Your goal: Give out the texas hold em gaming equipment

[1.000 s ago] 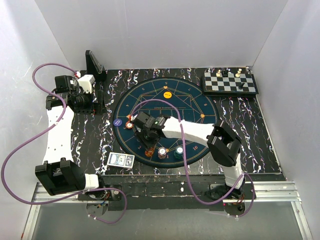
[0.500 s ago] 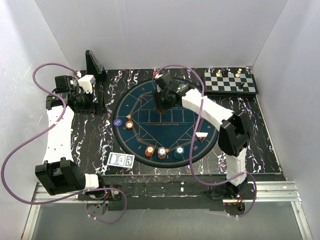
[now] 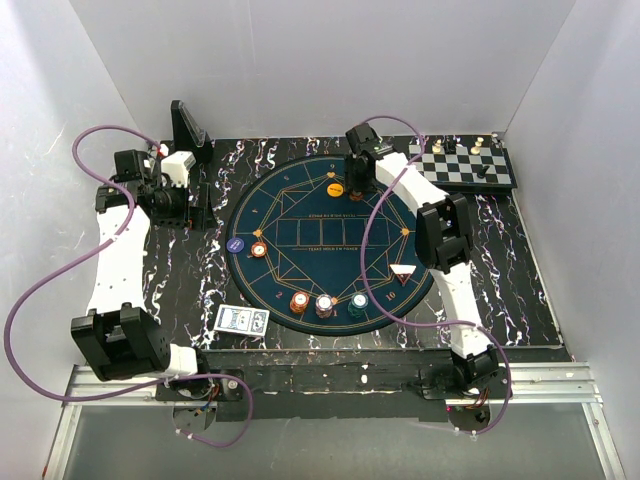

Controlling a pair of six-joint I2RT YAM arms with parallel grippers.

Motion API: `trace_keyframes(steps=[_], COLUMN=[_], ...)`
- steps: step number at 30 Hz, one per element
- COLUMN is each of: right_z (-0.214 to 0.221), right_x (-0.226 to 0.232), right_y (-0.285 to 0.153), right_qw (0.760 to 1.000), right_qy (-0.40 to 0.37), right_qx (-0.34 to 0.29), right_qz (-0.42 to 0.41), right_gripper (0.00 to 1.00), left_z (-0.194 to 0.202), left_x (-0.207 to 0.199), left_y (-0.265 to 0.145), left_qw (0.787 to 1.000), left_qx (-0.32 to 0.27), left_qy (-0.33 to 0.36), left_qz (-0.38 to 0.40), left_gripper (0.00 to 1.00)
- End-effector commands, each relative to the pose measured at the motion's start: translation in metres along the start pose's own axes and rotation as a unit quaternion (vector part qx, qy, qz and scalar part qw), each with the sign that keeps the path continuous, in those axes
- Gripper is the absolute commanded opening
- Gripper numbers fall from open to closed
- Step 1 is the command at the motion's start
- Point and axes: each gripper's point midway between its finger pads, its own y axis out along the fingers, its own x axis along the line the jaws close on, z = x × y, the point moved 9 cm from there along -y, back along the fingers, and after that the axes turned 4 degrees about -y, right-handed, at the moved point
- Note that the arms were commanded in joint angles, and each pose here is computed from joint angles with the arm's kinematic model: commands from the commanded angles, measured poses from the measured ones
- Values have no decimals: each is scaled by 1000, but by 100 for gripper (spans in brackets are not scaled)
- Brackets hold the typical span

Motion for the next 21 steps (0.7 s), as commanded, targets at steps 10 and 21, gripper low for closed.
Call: trace_keyframes(steps=[10,21], right_z=[-7,-10], right_x=[-8,-10], right_y=[33,19], right_qw=[1000,1000], right_qy=[14,18], right_qx=[-2,-2], right_qz=[9,13], right_gripper=[25,84], left_z=[-6,-3], left_x=[0,-1], left_y=[0,-3], left_qw=[1000,1000], left_qx=[-8,-9], left_qy=[10,12], left_qz=[22,15], left_gripper=[98,98])
